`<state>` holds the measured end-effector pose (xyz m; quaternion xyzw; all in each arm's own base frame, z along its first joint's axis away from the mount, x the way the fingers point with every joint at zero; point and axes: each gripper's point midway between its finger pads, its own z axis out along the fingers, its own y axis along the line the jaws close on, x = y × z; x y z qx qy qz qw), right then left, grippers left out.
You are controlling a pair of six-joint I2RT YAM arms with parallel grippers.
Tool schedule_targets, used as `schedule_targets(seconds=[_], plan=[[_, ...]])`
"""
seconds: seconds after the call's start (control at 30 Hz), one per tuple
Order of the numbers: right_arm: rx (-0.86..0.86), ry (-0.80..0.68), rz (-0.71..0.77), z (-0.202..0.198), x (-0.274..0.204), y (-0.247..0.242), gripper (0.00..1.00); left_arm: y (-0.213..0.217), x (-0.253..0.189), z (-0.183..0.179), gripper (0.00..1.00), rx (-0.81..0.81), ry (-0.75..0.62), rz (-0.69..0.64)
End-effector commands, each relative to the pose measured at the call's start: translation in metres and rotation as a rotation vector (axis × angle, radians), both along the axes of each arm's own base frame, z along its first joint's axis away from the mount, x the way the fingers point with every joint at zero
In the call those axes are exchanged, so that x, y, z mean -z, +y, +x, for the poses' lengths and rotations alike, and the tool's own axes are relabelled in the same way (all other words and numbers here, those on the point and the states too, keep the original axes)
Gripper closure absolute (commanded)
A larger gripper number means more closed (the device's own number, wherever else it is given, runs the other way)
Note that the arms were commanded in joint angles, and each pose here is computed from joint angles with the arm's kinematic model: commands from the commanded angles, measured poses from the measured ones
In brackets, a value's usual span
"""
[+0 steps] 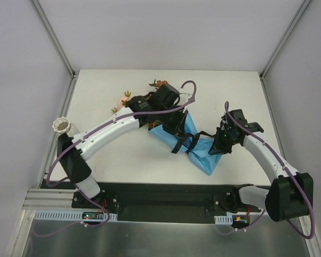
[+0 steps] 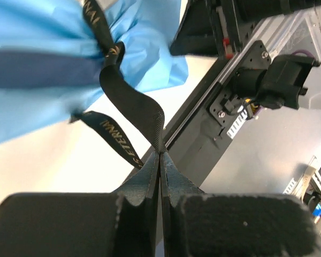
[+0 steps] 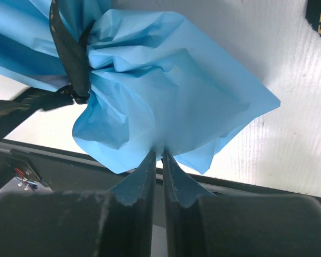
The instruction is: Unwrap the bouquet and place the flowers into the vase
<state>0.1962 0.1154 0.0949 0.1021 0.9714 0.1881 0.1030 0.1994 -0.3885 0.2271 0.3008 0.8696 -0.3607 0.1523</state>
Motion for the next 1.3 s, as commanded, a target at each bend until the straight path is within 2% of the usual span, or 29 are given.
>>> schedule_targets(seconds=[0.0, 0.13, 0.23, 0.3, 0.33, 0.43, 0.47, 0.57, 0.6, 0.63, 0.67, 0.73, 0.77, 0.8, 0.83, 0.87, 0.9, 0.97, 1.0, 1.07, 1.13, 1.27], plan=[[-0.002, -0.016, -0.042, 0.004, 0.006, -0.007, 0.88, 0.048, -0.016, -0.015, 1.0, -0.091, -0.078, 0.056], [-0.011, -0.013, -0.054, 0.004, 0.008, -0.009, 0.88, 0.089, -0.034, -0.028, 1.0, -0.202, -0.13, 0.044], [-0.029, -0.023, -0.06, 0.006, 0.005, -0.009, 0.89, 0.115, -0.029, -0.04, 1.0, -0.278, -0.124, 0.049], [-0.053, -0.051, -0.081, 0.008, -0.005, -0.011, 0.89, 0.126, -0.017, -0.051, 0.92, -0.297, -0.091, 0.058], [-0.062, -0.064, -0.096, 0.009, -0.01, -0.012, 0.89, 0.129, -0.012, -0.055, 0.79, -0.298, -0.075, 0.063], [-0.084, -0.123, -0.101, 0.011, -0.035, -0.011, 0.87, 0.128, -0.002, -0.064, 0.59, -0.283, -0.021, 0.071], [-0.089, -0.129, -0.098, 0.009, -0.04, -0.01, 0.86, 0.125, -0.008, -0.063, 0.5, -0.271, -0.028, 0.058], [-0.092, -0.184, -0.042, 0.015, -0.057, 0.003, 0.82, 0.11, -0.026, -0.055, 0.37, -0.232, -0.053, 0.024], [-0.104, -0.182, 0.008, 0.015, -0.06, 0.013, 0.81, 0.102, -0.024, -0.049, 0.36, -0.222, -0.051, 0.033], [-0.09, -0.17, 0.046, 0.015, -0.059, 0.021, 0.81, 0.095, -0.027, -0.044, 0.36, -0.205, -0.053, 0.02], [-0.085, -0.189, 0.087, 0.023, -0.061, 0.03, 0.81, 0.081, -0.045, -0.043, 0.45, -0.149, -0.053, -0.046], [-0.064, -0.142, 0.168, 0.025, -0.059, 0.047, 0.82, 0.062, -0.037, -0.025, 0.6, -0.155, 0.03, -0.058], [-0.06, -0.153, 0.195, 0.032, -0.06, 0.054, 0.83, 0.047, -0.046, -0.021, 0.68, -0.123, 0.07, -0.127], [-0.053, -0.131, 0.213, 0.035, -0.056, 0.059, 0.84, 0.036, -0.029, -0.007, 0.79, -0.135, 0.137, -0.118], [-0.045, -0.142, 0.229, 0.041, -0.056, 0.064, 0.85, 0.028, -0.025, -0.001, 0.83, -0.145, 0.187, -0.137], [-0.04, -0.135, 0.23, 0.044, -0.053, 0.065, 0.86, 0.015, -0.025, 0.006, 0.85, -0.121, 0.209, -0.185], [-0.036, -0.102, 0.23, 0.046, -0.044, 0.068, 0.88, 0.006, -0.004, 0.016, 0.88, -0.131, 0.26, -0.163], [-0.04, -0.09, 0.24, 0.053, -0.042, 0.073, 0.9, -0.007, -0.001, 0.033, 0.89, -0.129, 0.276, -0.189], [-0.039, -0.064, 0.235, 0.055, -0.035, 0.074, 0.9, -0.014, 0.015, 0.039, 0.9, -0.123, 0.301, -0.169], [-0.034, -0.062, 0.234, 0.06, -0.033, 0.075, 0.9, -0.02, 0.018, 0.053, 0.9, -0.118, 0.287, -0.174], [-0.024, -0.042, 0.219, 0.06, -0.027, 0.074, 0.9, -0.023, 0.039, 0.063, 0.95, -0.144, 0.346, -0.148], [-0.013, -0.008, 0.211, 0.053, -0.012, 0.072, 0.9, -0.017, 0.07, 0.087, 0.96, -0.201, 0.375, -0.109]])
